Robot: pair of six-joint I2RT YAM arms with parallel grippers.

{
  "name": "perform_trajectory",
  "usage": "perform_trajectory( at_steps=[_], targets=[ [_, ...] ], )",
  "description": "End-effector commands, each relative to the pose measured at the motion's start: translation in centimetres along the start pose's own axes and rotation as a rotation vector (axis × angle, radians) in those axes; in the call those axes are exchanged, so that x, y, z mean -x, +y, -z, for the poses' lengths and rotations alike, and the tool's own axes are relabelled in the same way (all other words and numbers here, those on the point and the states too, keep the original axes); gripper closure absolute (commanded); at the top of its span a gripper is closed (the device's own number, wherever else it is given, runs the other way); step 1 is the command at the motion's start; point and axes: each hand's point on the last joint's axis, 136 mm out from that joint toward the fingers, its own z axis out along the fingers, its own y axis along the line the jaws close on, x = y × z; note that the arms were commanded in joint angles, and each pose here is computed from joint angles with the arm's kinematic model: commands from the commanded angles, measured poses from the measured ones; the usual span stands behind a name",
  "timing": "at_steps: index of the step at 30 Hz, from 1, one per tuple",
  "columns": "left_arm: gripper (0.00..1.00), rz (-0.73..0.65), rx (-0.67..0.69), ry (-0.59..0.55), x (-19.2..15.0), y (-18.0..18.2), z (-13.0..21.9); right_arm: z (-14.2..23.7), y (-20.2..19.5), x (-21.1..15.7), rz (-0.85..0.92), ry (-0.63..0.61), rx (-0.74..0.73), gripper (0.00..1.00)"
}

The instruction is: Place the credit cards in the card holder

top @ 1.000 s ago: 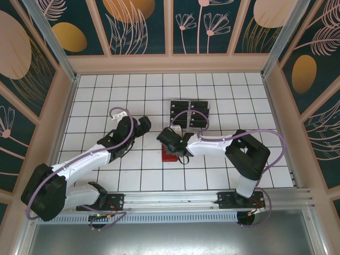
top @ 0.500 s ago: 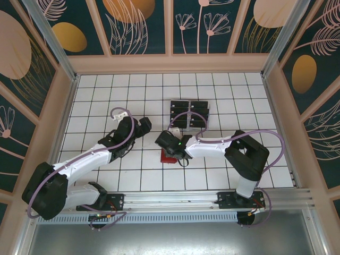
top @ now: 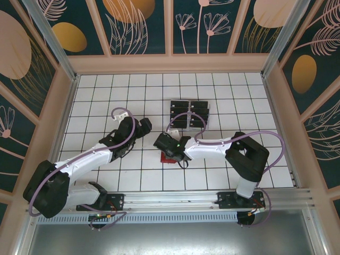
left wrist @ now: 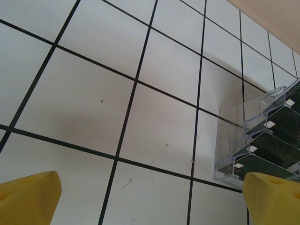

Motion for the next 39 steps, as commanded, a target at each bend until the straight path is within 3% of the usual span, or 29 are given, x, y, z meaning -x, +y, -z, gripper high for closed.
perform_trajectory(
  at_steps=[1,10,20,39],
  targets=[
    [0.01,-0.008,-0.005,0.006,0.2,-0.4,-0.1,-0.2,-0.6,-0.2,-0.007,-0.019,-0.031,0.49],
    [0.01,-0.019,-0.011,0.025,-0.1,-0.7,-0.4,-1.4,-1.6,-1.4,-0.007,0.002,-0.039,0.61],
    [0.01,-0.052,-0.02,0.045,-0.3,-1.0,-0.3,-1.8,-1.6,-1.6,0.0,0.017,0.036,1.0],
    [0.01,-0.135,-0.107,0.229,-4.7,-1.4,-0.9,2.0,-0.6,2.2,-0.089,-0.101,0.343,1.0]
  ],
)
